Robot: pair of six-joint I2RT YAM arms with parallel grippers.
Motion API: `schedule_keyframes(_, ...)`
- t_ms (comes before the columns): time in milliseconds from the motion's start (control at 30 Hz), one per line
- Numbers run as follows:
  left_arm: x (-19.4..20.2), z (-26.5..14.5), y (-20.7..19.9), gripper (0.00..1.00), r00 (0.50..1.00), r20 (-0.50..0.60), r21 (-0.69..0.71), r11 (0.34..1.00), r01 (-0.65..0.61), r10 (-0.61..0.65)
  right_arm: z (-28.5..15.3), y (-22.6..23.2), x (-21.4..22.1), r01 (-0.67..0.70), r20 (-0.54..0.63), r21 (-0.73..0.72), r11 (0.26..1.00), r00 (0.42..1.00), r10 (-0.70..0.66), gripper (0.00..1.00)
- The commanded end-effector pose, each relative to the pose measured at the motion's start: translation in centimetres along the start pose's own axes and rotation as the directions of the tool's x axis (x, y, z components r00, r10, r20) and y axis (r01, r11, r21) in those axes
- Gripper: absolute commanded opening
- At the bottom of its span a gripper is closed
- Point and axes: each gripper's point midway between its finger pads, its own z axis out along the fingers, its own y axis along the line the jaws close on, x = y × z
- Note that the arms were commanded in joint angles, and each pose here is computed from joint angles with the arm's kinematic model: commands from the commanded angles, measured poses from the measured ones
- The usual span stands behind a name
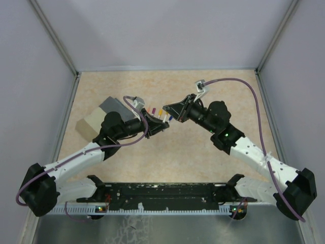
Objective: Insert the pens into the pen caps
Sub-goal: Press the pen cap onto the pen.
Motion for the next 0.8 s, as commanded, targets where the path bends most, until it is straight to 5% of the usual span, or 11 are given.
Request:
schedule_keyframes(0, -3.0, 0.5, -1.3, 0.0, 0.996, 0.089, 0.035, 0.999, -0.032, 0.029, -0.7, 1.3, -0.7, -0.017, 0.022, -0.051, 0.999, 1.0, 0.019, 0.0)
schedule_keyframes(400, -8.2, 0.9, -2.8, 0.0, 0.961, 0.246, 0.009, 0.991, -0.13, 0.124, -2.9, -1.2, 6.2, -0.049, -0.174, 0.058, 0.997, 0.983, 0.059, 0.0)
schedule_keyframes(767, -14.0, 1.3, -6.0, 0.0, 0.9, 0.395, 0.069, 0.971, -0.229, 0.184, -5.9, -0.9, 17.9, -0.077, -0.395, 0.098, 0.992, 0.912, 0.109, 0.0)
